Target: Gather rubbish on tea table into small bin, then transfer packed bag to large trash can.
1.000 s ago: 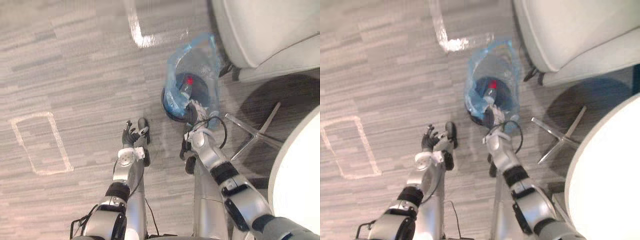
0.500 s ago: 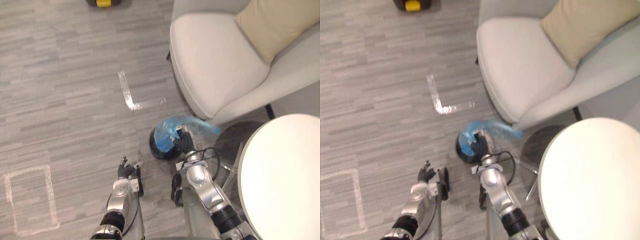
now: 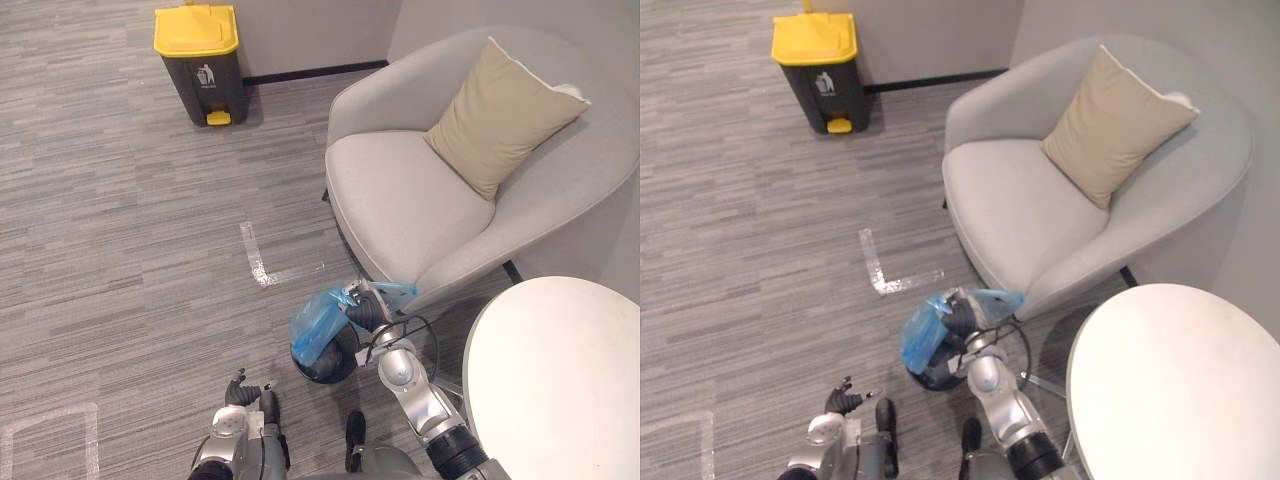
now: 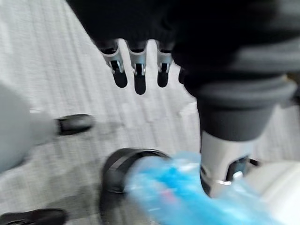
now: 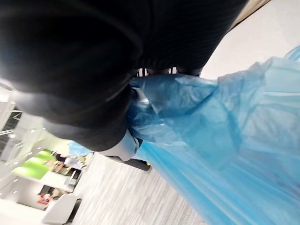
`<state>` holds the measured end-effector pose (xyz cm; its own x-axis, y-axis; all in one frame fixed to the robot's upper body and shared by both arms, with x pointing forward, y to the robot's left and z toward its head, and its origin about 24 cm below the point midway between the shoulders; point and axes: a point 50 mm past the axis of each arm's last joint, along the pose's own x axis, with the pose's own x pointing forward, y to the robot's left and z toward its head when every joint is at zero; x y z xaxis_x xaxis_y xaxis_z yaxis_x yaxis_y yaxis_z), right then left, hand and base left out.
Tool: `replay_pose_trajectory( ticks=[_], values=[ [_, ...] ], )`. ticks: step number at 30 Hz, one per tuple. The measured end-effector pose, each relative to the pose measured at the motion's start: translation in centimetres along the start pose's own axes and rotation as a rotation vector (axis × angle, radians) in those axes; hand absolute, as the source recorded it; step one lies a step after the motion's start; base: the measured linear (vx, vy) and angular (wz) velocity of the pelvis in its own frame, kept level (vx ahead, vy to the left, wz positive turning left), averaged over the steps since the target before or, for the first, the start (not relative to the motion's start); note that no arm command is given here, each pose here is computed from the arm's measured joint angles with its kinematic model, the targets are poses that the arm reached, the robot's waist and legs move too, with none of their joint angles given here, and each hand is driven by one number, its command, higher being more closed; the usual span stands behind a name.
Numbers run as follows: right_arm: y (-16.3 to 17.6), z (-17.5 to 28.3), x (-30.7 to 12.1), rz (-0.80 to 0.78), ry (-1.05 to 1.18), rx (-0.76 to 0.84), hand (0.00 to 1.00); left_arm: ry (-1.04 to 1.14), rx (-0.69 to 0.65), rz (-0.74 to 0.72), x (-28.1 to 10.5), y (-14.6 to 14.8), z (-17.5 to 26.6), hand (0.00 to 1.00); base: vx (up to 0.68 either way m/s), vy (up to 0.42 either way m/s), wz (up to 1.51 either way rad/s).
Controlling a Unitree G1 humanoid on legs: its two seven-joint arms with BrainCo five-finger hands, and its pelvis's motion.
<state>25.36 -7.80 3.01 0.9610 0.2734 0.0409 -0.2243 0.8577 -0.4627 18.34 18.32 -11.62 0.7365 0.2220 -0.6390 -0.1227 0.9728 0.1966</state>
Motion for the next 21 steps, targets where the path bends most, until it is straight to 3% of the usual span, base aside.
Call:
replay_pose_trajectory(
  ticks=[6, 21],
  values=[
    [-2.2, 2.5, -0.7, 0.020, -0.148, 0.073, 1.00, -0.396, 0.016, -0.104, -2.9, -0.5, 6.5, 0.00, -0.05, 0.054, -0.08],
    [-2.4, 4.9, -0.8, 0.069, -0.262, 0.182, 1.00, -0.597, 0.035, -0.249, -5.3, -2.6, 10.0, 0.00, 0.02, 0.004, -0.05]
  ],
)
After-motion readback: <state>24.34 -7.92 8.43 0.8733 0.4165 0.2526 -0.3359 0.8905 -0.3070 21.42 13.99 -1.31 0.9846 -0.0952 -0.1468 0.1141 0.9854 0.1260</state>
